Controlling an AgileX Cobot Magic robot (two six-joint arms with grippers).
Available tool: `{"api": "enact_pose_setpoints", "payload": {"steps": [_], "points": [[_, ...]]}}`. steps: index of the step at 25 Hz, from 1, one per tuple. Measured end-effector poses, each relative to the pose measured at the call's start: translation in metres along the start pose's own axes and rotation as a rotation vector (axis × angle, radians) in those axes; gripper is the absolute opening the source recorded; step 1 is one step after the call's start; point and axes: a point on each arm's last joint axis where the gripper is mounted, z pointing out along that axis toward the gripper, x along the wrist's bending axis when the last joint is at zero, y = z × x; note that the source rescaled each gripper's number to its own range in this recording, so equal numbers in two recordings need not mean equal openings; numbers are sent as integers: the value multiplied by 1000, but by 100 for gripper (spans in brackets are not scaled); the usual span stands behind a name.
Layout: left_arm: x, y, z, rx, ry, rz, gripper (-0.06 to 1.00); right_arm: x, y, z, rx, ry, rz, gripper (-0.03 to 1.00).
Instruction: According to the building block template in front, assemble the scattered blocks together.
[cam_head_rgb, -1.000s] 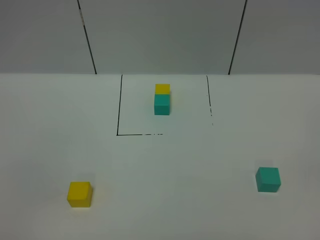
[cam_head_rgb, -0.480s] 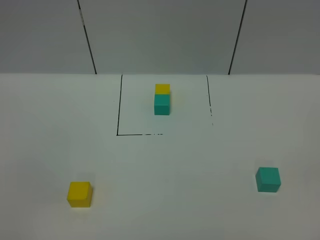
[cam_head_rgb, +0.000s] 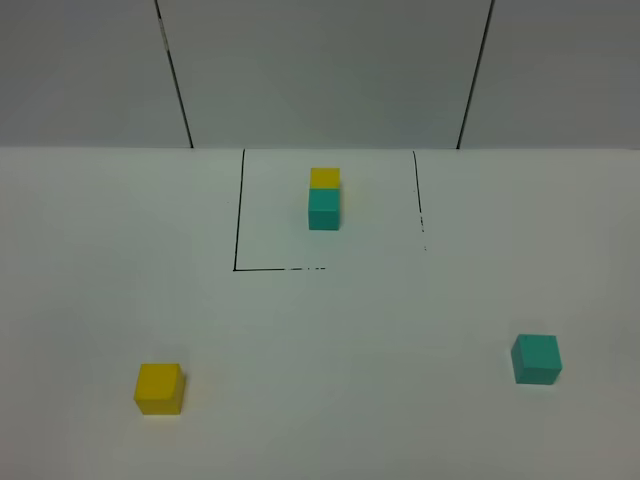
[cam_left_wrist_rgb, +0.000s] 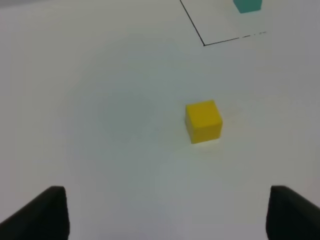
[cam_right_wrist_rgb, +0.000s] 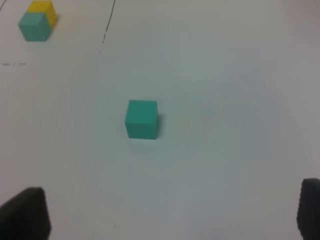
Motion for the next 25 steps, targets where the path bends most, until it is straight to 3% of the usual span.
{"api": "enact_pose_setpoints", "payload": {"steps": [7, 15, 19, 25], "points": [[13, 38, 55, 315, -2, -239, 91, 0, 0, 0, 0, 0, 0, 100], [32, 59, 158, 669, -6, -326, 91, 0, 0, 0, 0, 0, 0, 100], [33, 57, 204, 750, -18, -322, 91, 0, 0, 0, 0, 0, 0, 100], [2, 63, 253, 761, -94, -235, 91, 0, 0, 0, 0, 0, 0, 100]]}}
